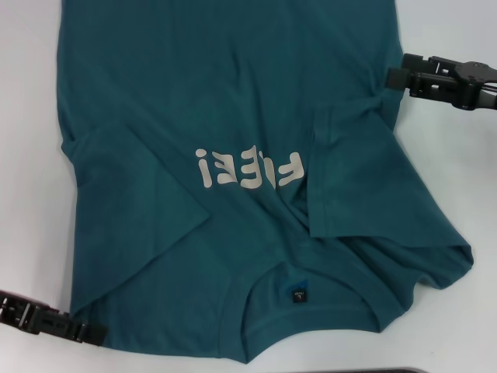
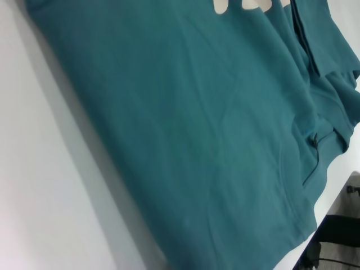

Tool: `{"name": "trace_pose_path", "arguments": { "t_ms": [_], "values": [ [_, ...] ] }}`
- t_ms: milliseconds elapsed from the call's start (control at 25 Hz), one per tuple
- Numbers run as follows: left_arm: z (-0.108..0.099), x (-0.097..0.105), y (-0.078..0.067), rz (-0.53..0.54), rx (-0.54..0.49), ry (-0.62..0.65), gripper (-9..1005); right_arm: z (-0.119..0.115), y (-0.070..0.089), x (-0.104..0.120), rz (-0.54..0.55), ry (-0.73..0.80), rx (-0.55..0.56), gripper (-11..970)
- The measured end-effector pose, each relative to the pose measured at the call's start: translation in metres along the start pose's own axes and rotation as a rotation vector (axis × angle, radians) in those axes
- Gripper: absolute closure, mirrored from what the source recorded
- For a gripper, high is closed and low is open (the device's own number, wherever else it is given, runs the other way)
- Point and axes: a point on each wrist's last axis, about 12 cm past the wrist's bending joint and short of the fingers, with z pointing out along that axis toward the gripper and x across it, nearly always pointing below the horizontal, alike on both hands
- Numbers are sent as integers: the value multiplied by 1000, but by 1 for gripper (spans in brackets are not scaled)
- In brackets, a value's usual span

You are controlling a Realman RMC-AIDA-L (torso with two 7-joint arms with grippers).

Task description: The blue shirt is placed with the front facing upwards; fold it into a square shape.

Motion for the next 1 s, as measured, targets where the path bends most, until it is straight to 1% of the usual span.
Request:
{"name": "trace_pose_path", "arguments": {
  "t_ms": [200,280,520,720,1000],
  "values": [
    [5,-3,-2,8,-3,24,97,0,0,0,0,0,1,46],
    [7,-8,-4,23,-3,34,97,0,0,0,-1,0,1,46],
    [8,-14,-6,38,-8,35,96,1,0,-1,-2,0,0,46],
    [8,-18,-6,41,-17,31,141,1,0,-1,-3,0,-1,46],
    [7,-19,-5,33,-29,24,204,0,0,0,0,-5,2,46]
  ]
}}
